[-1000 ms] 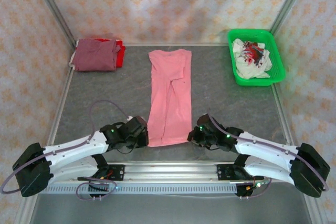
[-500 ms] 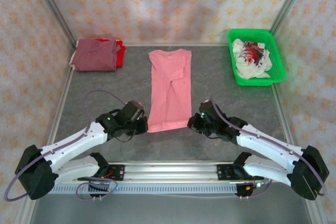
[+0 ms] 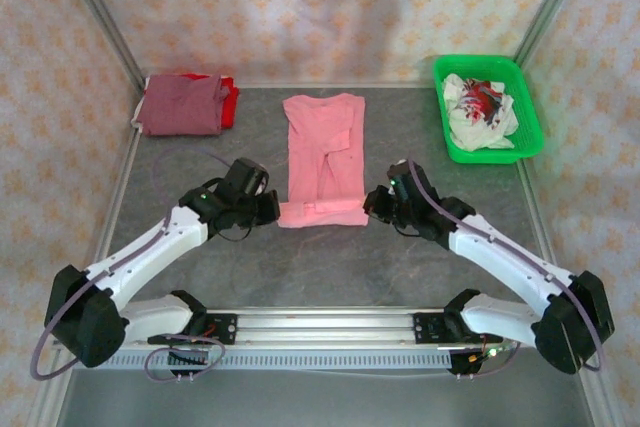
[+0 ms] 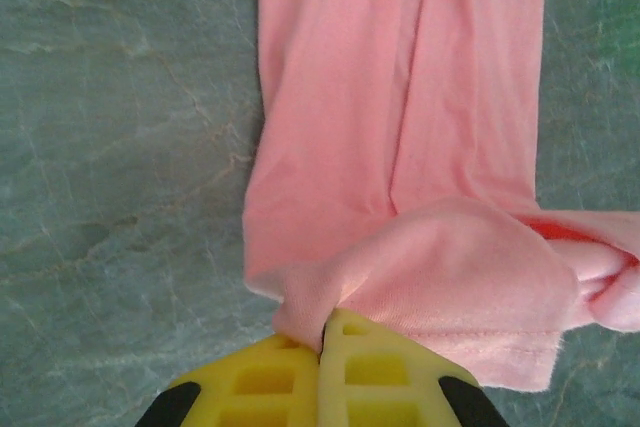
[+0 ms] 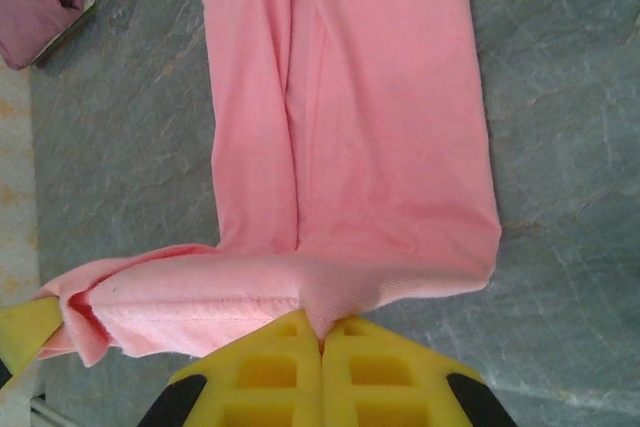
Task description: Fold and stack the t-shirts
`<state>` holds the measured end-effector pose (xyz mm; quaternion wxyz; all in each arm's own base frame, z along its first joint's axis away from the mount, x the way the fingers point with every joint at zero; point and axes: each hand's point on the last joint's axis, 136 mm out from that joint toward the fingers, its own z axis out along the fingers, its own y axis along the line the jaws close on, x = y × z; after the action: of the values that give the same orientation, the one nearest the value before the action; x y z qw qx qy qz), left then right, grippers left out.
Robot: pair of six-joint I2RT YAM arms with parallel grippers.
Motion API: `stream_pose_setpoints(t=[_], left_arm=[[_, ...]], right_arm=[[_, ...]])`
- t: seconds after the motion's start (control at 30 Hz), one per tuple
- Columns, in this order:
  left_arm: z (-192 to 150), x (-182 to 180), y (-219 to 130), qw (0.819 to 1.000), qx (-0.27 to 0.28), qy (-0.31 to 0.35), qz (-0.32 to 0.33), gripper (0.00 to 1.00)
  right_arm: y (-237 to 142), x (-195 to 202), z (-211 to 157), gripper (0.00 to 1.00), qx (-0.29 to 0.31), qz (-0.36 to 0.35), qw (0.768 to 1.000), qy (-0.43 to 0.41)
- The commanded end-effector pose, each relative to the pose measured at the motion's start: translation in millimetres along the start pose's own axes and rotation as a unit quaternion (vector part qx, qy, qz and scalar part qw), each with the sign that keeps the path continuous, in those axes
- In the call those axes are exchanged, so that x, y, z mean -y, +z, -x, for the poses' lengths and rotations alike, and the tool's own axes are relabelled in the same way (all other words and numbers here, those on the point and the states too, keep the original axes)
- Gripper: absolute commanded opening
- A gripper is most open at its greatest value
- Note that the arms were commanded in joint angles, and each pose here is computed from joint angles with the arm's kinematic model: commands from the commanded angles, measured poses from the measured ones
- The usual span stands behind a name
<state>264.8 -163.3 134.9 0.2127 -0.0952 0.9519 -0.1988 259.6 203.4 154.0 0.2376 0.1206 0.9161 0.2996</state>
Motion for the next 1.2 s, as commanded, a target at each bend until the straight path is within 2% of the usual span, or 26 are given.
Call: stream_pose_setpoints(t=[0.0,0.43,0.87,1.1,1.13,1.17], left_arm=[[17,-2,-1,1.000,0.013,0.019,0.013,0.00],[70,10,39,0.995,0.011,0.086,0.050,0.00],[120,-1,72,0.991,0.006,0.100,0.086,0.00],[153,2,104,0.989,-0.008,0.116,0.093,0.00],[159,2,110,0.988,-0.009,0.118,0.096,0.00],[165,1,114,0.988,-0.009,0.120,0.100,0.09]], right_arm=[[2,1,19,0.00,0.019,-0.015,1.000,-0.014],[44,-9,64,0.00,0.042,-0.022,0.998,-0.042],[81,-22,114,0.00,0.049,-0.018,0.998,-0.047],[99,-8,142,0.00,0.050,-0.036,0.998,-0.033],[103,-4,146,0.07,0.053,-0.040,0.997,-0.032],[108,1,152,0.18,0.053,-0.046,0.997,-0.029]])
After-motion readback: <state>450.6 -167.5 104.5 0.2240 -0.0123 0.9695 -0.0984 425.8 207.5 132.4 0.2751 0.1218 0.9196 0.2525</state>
